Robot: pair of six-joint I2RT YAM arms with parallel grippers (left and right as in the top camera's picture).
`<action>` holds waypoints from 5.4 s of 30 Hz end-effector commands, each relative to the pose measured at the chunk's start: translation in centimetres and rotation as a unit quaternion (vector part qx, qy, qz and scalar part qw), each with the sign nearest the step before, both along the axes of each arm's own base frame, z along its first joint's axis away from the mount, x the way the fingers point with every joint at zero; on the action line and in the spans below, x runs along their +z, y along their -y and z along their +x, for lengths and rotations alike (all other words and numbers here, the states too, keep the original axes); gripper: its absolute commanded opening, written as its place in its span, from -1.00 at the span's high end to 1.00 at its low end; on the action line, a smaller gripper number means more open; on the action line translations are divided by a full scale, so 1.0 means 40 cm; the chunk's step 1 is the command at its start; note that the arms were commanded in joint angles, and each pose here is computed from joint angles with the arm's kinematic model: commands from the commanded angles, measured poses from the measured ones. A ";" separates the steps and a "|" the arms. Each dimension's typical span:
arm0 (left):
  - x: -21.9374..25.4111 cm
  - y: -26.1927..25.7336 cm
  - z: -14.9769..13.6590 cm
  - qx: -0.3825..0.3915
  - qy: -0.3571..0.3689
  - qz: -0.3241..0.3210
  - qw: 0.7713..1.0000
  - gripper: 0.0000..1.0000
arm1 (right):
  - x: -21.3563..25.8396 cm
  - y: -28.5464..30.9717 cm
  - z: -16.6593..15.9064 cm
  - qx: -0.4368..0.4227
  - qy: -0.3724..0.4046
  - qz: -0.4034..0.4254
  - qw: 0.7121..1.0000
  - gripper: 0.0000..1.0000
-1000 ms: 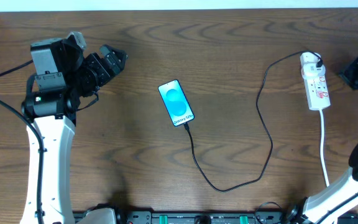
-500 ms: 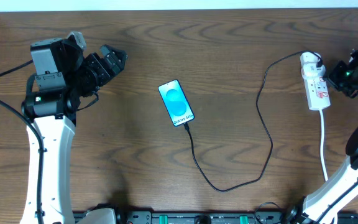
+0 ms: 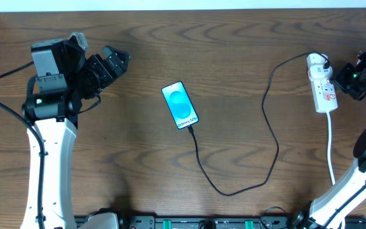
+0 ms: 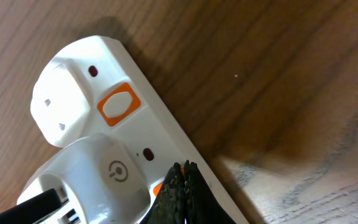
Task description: Plug charger to phone and switch on socket
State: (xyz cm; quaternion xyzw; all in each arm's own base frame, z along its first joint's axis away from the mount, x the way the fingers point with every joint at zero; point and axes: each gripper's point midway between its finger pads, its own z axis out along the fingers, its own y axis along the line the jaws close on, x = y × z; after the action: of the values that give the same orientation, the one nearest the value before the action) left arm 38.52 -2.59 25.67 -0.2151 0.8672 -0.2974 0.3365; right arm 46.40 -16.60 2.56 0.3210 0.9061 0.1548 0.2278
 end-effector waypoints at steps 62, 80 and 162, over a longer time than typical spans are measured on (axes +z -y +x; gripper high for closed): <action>0.002 -0.006 0.001 0.004 0.002 0.004 1.000 -0.96 | 0.019 -0.121 0.018 -0.057 -0.013 0.174 0.983 0.98; 0.002 -0.006 0.001 0.004 0.002 0.004 1.000 -0.96 | 0.234 0.051 -0.020 -0.116 0.078 0.121 0.983 0.98; 0.002 -0.006 0.001 0.004 0.002 0.004 1.000 -0.96 | -0.040 -0.229 0.009 -0.028 -0.053 0.230 0.971 0.98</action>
State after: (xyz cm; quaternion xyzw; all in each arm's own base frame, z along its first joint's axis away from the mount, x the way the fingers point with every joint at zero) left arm 38.52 -2.59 25.67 -0.2151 0.8672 -0.2974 0.3365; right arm 47.00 -15.85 2.29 0.4395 0.8445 0.2436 0.1854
